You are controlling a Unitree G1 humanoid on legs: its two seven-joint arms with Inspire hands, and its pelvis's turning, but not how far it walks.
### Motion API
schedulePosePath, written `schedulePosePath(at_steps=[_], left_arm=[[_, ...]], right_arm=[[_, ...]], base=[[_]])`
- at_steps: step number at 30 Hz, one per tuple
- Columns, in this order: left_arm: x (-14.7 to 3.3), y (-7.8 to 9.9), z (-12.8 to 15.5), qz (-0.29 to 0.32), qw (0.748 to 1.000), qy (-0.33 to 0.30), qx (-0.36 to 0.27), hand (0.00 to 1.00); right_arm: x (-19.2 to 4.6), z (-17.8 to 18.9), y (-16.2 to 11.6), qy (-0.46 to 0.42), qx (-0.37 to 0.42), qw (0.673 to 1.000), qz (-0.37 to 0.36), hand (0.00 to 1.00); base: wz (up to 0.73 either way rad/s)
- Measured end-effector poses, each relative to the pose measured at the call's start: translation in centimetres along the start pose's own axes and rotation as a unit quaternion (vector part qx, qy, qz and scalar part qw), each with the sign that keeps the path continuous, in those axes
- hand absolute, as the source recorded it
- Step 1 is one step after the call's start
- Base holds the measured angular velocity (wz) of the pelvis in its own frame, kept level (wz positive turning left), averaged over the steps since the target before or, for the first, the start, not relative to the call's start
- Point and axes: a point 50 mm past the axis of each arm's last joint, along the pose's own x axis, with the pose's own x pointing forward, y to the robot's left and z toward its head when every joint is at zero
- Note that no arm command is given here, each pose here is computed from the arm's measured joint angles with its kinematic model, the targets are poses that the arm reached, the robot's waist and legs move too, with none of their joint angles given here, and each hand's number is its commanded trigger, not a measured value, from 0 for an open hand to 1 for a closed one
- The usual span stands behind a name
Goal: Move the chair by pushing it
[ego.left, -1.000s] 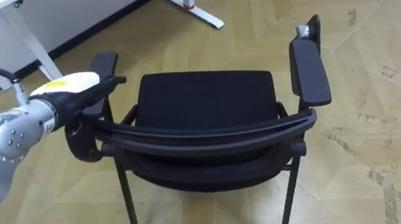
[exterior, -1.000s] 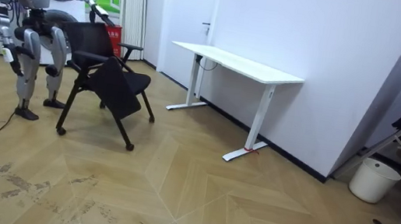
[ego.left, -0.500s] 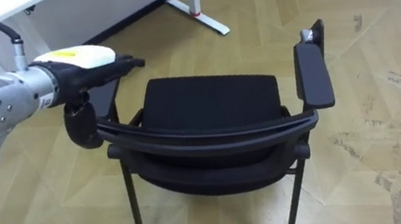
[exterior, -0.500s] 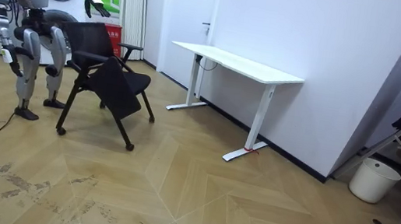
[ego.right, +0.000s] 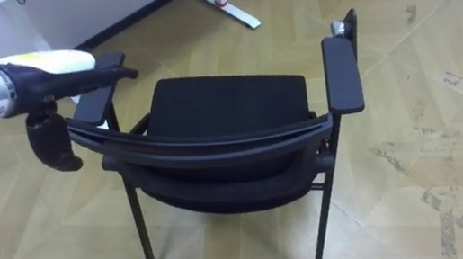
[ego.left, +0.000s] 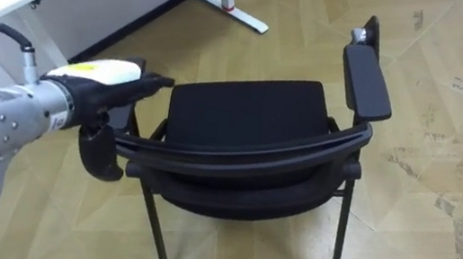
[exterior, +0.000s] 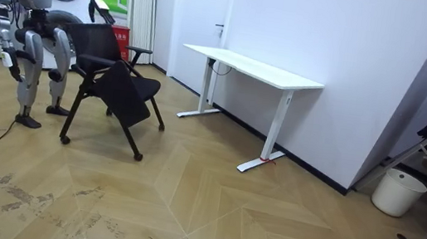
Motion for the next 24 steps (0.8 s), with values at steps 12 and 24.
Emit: schedulePosePath(at_steps=[12,24], left_arm=[[2.9,-3.2,-1.0,-0.020,0.996,0.018,-0.082,0.00],[5.3,-4.9,-1.8,0.032,0.992,0.044,-0.114,1.00]], right_arm=[[0.0,0.3,0.2,0.000,-0.008,1.000,0.002,0.00],[0.0,0.1,0.3,0.001,-0.006,1.000,-0.009,0.00]], base=[[0.01],[-0.02]])
